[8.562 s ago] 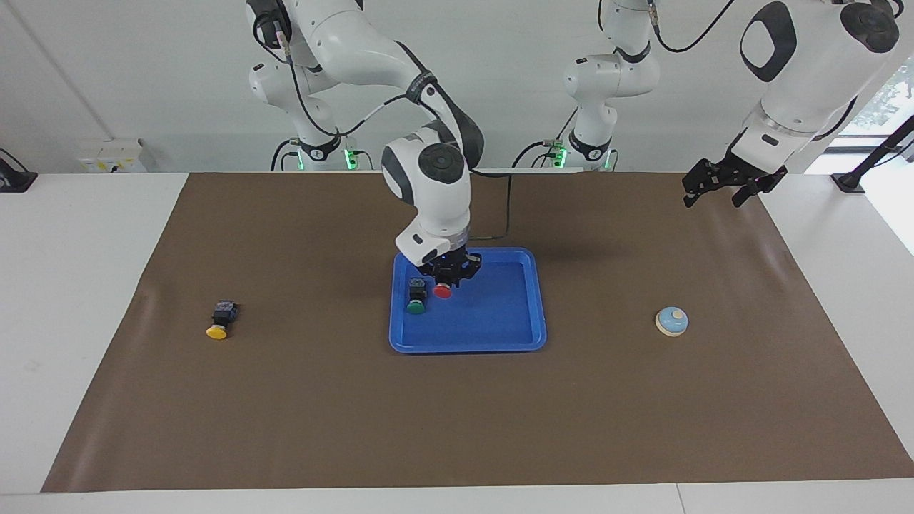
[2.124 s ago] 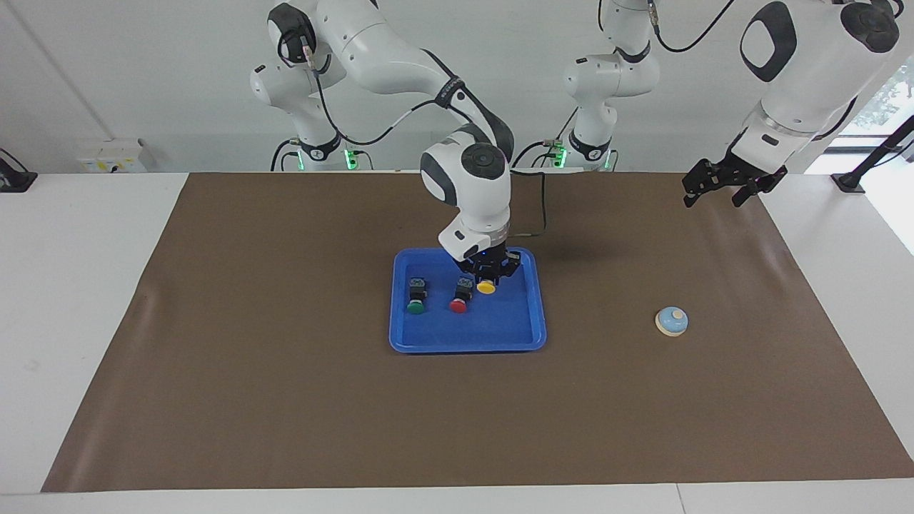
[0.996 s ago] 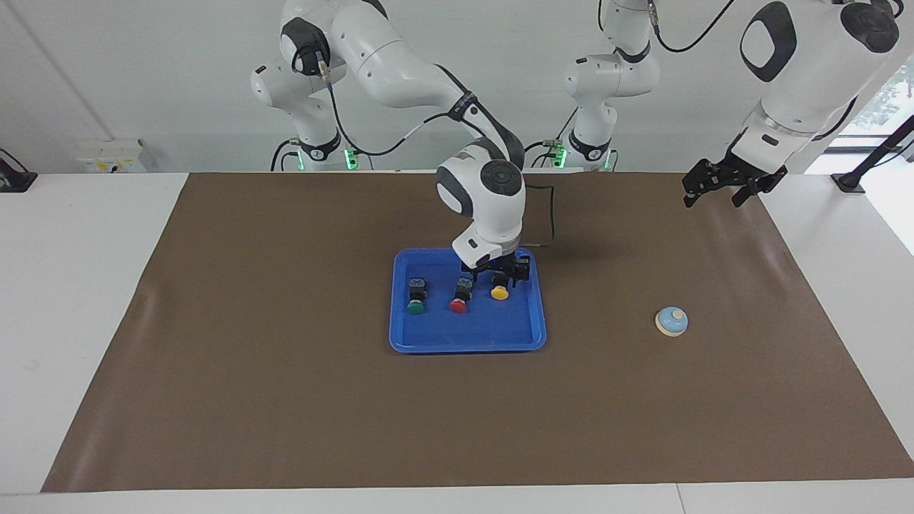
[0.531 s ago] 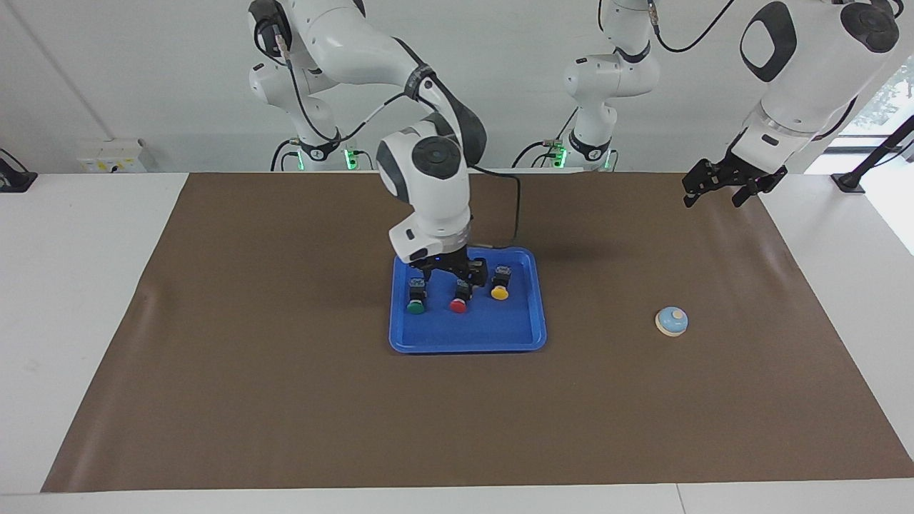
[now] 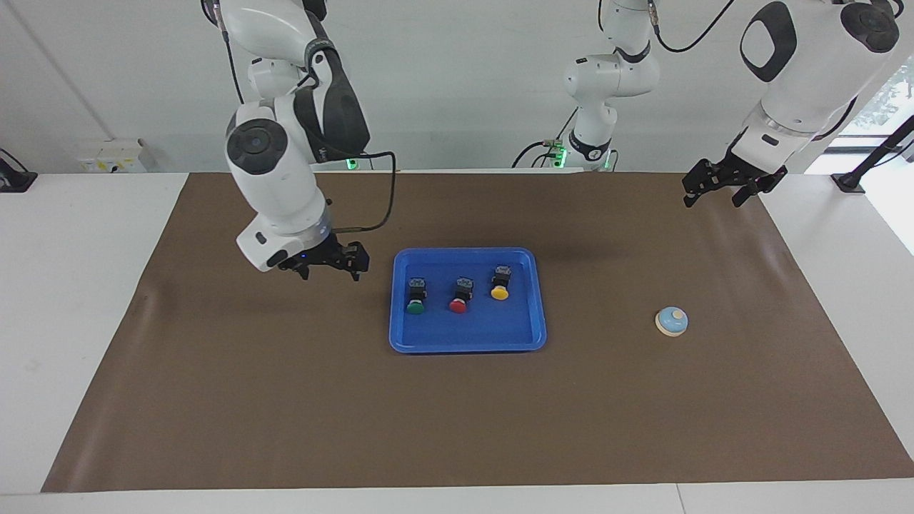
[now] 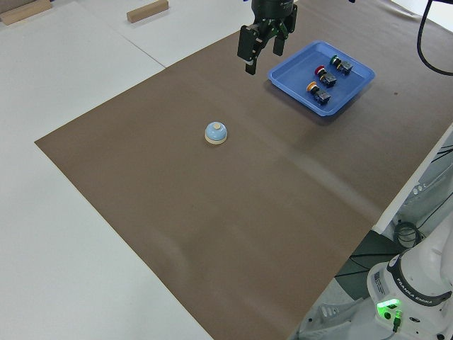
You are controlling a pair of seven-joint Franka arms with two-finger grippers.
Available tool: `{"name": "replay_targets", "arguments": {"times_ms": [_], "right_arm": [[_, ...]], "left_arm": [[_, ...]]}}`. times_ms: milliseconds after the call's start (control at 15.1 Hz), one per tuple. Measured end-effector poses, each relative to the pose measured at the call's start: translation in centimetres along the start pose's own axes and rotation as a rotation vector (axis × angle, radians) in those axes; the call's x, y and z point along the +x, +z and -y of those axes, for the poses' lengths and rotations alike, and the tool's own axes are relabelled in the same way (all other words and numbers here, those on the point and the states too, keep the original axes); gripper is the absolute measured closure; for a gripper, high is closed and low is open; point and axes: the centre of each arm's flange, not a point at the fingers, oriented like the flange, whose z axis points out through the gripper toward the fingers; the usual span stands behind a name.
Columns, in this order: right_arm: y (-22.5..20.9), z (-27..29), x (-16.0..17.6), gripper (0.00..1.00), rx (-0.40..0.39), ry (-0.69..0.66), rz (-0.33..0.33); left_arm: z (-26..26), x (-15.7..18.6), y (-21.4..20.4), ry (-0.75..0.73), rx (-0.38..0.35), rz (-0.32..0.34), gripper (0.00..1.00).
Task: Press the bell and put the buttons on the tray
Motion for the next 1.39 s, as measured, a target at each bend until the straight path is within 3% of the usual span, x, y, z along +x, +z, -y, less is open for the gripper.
{"name": "replay_targets", "arguments": {"times_ms": [332,796,1394], "right_arm": [[-4.4,-8.5,-2.1,0.0,0.007,-0.085,0.017],[-13.1,-11.4,-10.8,0.0,-0.044,-0.06,0.016],[-12.8,-11.6,-11.6,0.0,-0.064,-0.058,0.027]], "left_arm": [[0.0,0.0,0.0,0.0,0.0,0.0,0.0],[0.0,0.0,0.0,0.0,0.0,0.0,0.0],[-0.4,0.3,-0.1,0.007,0.002,-0.021,0.02]]}}
